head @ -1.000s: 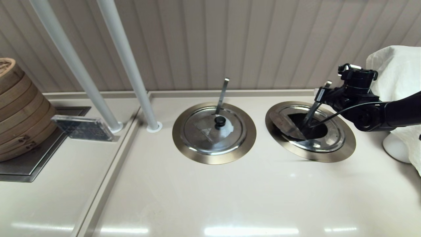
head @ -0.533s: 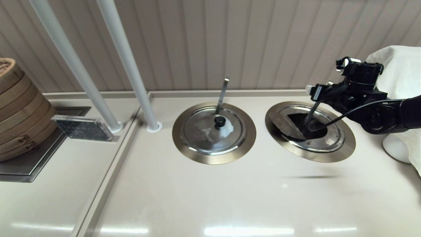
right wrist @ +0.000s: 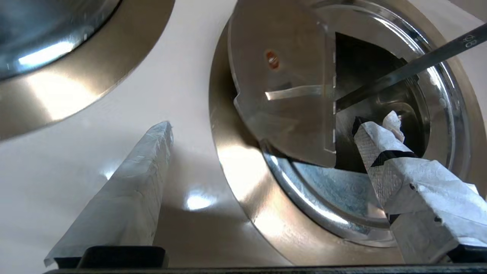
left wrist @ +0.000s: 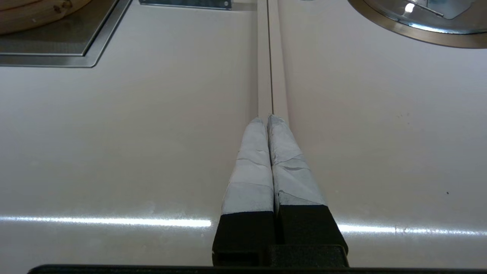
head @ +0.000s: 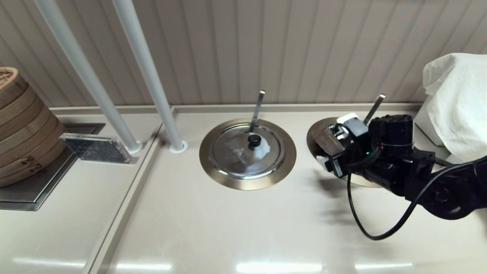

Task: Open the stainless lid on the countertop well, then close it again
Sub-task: Close the lid

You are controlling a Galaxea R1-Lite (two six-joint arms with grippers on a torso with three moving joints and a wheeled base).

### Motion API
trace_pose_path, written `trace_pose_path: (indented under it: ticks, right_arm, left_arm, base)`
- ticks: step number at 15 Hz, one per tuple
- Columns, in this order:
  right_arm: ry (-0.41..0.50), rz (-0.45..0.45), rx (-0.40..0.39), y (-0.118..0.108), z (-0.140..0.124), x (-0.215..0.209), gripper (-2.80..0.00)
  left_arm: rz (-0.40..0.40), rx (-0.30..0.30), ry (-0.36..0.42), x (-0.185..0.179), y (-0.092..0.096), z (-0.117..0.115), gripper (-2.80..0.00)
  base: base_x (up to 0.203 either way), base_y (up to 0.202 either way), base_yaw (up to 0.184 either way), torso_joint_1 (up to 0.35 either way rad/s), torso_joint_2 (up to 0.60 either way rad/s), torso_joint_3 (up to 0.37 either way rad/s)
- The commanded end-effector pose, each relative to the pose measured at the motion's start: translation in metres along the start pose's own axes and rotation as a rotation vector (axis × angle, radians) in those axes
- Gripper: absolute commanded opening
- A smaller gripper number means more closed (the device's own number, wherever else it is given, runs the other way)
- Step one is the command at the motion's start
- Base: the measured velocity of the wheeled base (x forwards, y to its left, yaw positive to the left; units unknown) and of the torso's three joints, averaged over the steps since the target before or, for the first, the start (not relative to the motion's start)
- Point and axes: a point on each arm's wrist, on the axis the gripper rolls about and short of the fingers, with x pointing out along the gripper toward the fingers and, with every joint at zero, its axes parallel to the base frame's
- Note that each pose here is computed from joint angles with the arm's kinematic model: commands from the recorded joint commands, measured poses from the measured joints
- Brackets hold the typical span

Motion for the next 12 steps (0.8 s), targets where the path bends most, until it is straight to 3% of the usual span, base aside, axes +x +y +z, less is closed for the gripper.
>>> trace_pose_path:
  ticks: [1,7,12]
  right_arm:
    - [0.051,-0.034,-0.109,0.016,-0.016,0.008,0.00]
    - [-0.006,-0.088,-0.149,0.023,-0.029,0.031,0.00]
    - [-0.052,-0.216,-0.126,-0.003,-0.025,0.055,0.00]
  left_arm:
    - [0.001,0.000,0.000,0.000,0.000,0.000,-2.80]
    - [0.001,0.000,0.000,0.000,0.000,0.000,-2.80]
    - [0.001,0.000,0.000,0.000,0.000,0.000,-2.80]
  base:
    - [0.000,0.000,0.000,0.000,0.00,0.000]
    - [0.000,0.000,0.000,0.000,0.00,0.000]
    - [0.000,0.000,0.000,0.000,0.00,0.000]
